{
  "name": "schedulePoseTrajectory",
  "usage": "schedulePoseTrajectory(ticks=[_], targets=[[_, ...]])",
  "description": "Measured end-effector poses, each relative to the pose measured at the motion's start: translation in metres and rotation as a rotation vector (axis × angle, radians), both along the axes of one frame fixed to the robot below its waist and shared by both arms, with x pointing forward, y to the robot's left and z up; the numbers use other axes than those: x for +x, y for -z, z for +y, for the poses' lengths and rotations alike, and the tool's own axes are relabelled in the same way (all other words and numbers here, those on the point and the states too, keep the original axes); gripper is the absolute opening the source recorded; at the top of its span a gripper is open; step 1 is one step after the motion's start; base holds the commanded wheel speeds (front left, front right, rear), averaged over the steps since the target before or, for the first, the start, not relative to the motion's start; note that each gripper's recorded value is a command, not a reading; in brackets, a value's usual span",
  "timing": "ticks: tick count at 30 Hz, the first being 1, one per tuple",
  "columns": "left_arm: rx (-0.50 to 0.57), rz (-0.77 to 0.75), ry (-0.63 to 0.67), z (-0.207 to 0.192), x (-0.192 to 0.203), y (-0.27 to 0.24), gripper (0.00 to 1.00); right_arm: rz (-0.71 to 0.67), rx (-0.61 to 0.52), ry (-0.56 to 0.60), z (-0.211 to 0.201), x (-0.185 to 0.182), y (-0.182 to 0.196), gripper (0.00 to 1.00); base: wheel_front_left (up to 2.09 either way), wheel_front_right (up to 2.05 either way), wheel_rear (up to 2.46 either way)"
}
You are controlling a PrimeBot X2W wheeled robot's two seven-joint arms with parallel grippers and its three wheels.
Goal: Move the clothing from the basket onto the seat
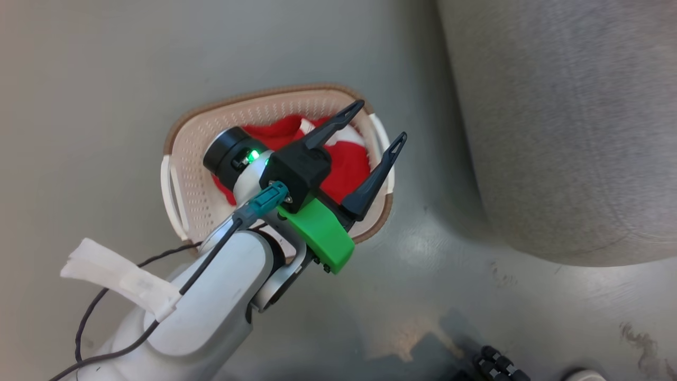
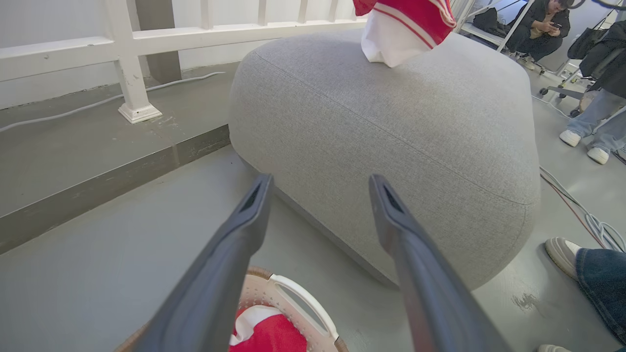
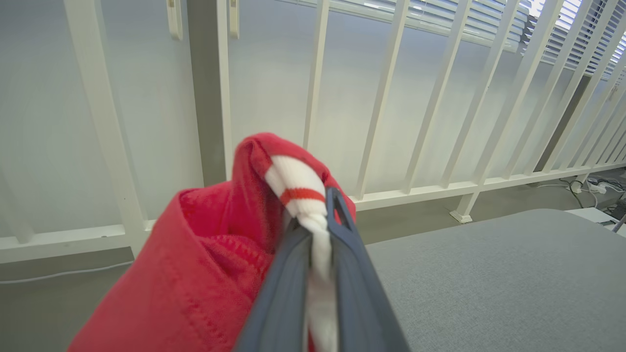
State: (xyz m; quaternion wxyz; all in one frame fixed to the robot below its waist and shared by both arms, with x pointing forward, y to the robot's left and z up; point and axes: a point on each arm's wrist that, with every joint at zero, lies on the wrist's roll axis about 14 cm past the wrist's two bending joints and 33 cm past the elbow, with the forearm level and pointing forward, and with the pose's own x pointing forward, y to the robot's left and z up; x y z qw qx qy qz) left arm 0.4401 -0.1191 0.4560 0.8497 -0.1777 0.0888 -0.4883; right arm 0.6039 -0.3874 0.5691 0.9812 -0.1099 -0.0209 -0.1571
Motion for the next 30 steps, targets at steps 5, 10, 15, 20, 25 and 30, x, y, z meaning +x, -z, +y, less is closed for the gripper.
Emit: schedulePoseTrajectory(ticks=[5,10,15,20,25,30], targets=[[0.004,0.023,-0.017,0.007,0.009,0.014,1.00,0.123,0.005,0.010,0.002,0.012,0.056,0.00,0.00,0.00,0.00],[0.004,0.053,-0.018,0.009,0.015,0.031,1.00,0.250,0.046,0.001,0.018,0.017,0.123,0.00,0.00,0.00,0.00],[0.014,0.076,-0.010,0.009,0.015,0.043,1.00,0.335,0.066,-0.011,0.029,0.012,0.162,0.00,0.00,0.00,0.00],[0.029,0.075,-0.008,0.011,0.016,0.048,1.00,0.364,0.043,-0.046,0.039,0.009,0.171,0.34,0.00,0.00,0.00],[0.026,0.065,-0.005,0.009,0.016,0.044,1.00,0.385,0.042,-0.055,0.040,0.004,0.175,1.00,0.00,0.00,0.00],[0.022,0.050,0.002,0.007,0.016,0.039,1.00,0.378,0.043,-0.069,0.043,-0.001,0.171,1.00,0.00,0.00,0.00]])
